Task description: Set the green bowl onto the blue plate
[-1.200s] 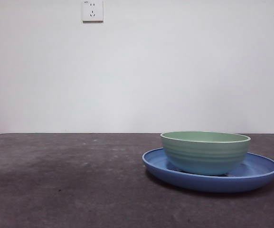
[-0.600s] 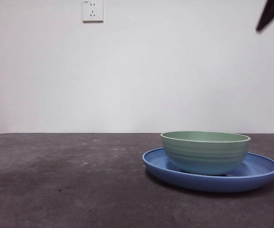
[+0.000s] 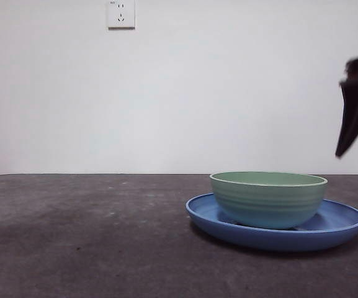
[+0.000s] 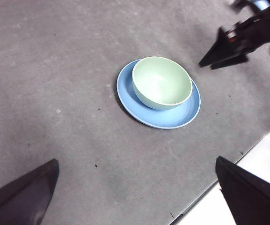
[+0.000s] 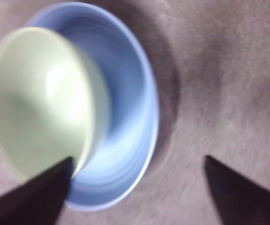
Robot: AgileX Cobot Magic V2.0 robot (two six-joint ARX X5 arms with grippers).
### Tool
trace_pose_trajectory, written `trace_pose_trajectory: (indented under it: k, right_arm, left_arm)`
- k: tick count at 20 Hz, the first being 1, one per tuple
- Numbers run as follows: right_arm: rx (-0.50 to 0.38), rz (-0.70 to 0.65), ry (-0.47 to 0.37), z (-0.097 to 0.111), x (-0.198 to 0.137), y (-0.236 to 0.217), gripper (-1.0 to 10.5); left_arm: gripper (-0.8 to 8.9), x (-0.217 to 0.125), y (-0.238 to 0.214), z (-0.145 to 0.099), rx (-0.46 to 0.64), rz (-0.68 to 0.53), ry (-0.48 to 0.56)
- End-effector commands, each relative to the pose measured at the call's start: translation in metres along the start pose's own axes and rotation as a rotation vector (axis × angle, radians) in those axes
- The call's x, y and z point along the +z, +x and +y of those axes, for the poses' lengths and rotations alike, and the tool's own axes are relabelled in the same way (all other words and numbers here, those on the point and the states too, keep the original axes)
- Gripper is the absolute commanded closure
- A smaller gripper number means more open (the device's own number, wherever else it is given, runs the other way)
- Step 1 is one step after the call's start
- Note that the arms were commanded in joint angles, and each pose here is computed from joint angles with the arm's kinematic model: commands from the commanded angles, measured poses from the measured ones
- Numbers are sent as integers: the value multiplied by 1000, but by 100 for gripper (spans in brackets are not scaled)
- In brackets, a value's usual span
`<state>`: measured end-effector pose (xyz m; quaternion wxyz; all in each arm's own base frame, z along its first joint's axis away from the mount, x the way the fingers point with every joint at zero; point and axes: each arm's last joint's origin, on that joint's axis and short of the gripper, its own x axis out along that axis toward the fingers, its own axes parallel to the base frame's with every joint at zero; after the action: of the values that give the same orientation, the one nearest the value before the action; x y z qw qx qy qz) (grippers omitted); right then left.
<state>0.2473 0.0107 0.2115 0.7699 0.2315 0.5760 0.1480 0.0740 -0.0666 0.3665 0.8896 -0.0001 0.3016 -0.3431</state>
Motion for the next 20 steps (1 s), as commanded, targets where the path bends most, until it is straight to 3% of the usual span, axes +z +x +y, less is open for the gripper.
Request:
trace_pose_trajectory:
  k: [1, 6, 15, 20]
  right_arm:
    - [-3, 20, -14, -6, 10, 13, 620]
    - [56, 58, -1, -17, 19, 38, 626]
    - [47, 81, 17, -28, 25, 60, 696]
    - [53, 77, 13, -29, 26, 62, 789]
  left_arm:
    - [219, 2, 0, -1, -8, -8, 1]
    - [219, 2, 0, -1, -8, -9, 1]
    - [219, 3, 0, -1, -9, -10, 2]
    - [219, 3, 0, -1, -9, -10, 2]
